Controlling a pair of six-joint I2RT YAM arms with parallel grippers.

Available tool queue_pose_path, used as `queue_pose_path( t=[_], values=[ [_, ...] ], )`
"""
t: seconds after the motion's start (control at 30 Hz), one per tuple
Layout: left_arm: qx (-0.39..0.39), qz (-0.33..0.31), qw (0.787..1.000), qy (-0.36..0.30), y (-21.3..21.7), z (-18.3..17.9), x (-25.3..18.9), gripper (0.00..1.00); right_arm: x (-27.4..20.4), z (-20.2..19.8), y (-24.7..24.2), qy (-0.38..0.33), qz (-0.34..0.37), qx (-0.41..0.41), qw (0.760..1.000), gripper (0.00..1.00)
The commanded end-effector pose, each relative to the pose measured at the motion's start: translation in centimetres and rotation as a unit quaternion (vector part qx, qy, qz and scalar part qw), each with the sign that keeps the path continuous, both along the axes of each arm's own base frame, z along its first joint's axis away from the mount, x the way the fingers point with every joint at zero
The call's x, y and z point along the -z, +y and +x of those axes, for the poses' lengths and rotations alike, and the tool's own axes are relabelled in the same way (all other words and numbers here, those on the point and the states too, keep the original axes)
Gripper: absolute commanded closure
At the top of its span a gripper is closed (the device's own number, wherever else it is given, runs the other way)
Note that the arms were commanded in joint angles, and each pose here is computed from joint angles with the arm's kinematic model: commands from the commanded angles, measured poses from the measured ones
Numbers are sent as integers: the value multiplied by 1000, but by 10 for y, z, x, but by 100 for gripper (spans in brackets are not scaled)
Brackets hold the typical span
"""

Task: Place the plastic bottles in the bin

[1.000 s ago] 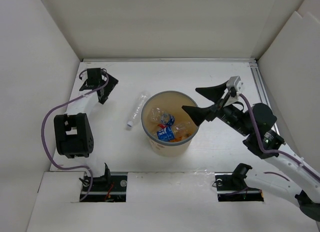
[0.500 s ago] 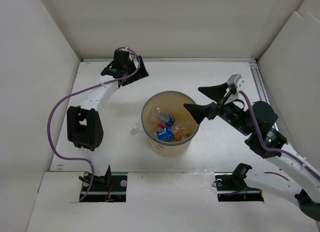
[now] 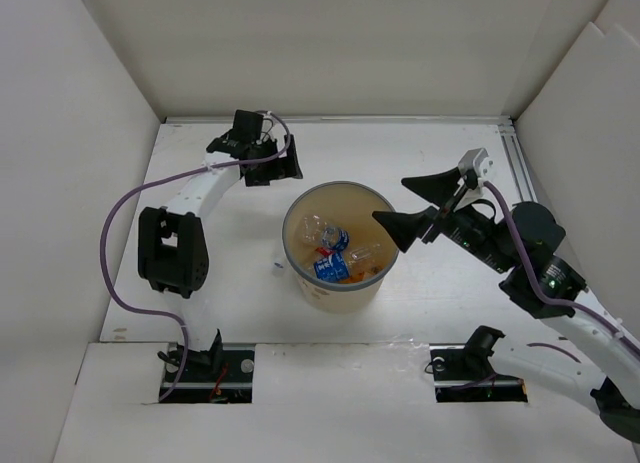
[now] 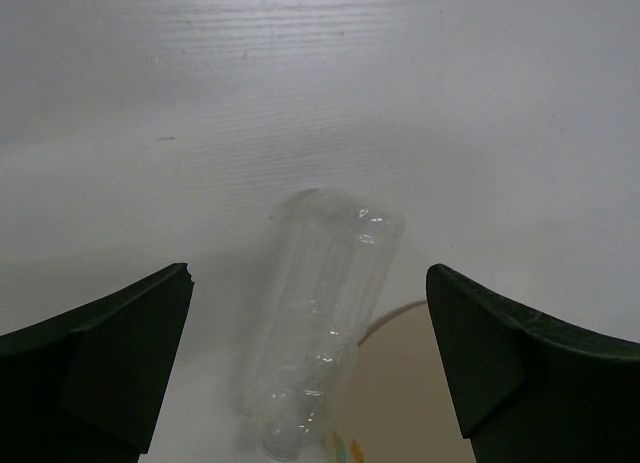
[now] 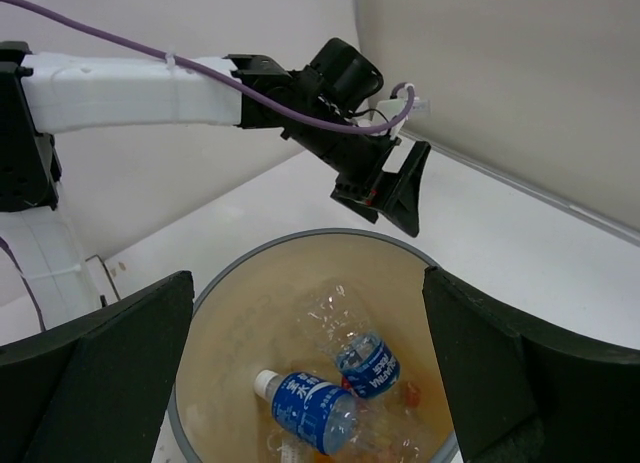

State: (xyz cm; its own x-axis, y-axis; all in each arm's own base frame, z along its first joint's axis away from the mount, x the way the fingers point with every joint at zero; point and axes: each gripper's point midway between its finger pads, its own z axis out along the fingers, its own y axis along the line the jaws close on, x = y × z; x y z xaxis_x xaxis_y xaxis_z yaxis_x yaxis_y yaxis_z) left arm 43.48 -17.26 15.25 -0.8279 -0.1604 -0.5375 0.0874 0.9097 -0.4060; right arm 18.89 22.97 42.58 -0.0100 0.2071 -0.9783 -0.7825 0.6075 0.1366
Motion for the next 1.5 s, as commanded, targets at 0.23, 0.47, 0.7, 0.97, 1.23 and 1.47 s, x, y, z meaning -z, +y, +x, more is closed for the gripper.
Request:
queue_pose_path(
  t=[0.23,0.47,0.7,0.97,1.23,1.47],
  values=[
    [57,75,994,62,-16,-47,47,0,-26,-15,-10,-26,6,-14,1000,0],
    [-19,107,988,110,-3,-40,97,0,-28,-23,-12,-31,8,-24,999,0],
    [-73,134,980,127,10,-36,122,0,-28,-25,-15,-31,8,-24,999,0],
    [-140,103,979,111,33,-19,104,88,-33,-24,-19,-36,16,-15,999,0],
    [-190,72,979,28,61,5,21,100,-68,-16,-22,-54,43,8,998,0],
    [-187,-34,959,-209,53,27,-189,100,-108,19,15,-67,36,-7,997,0]
  ],
)
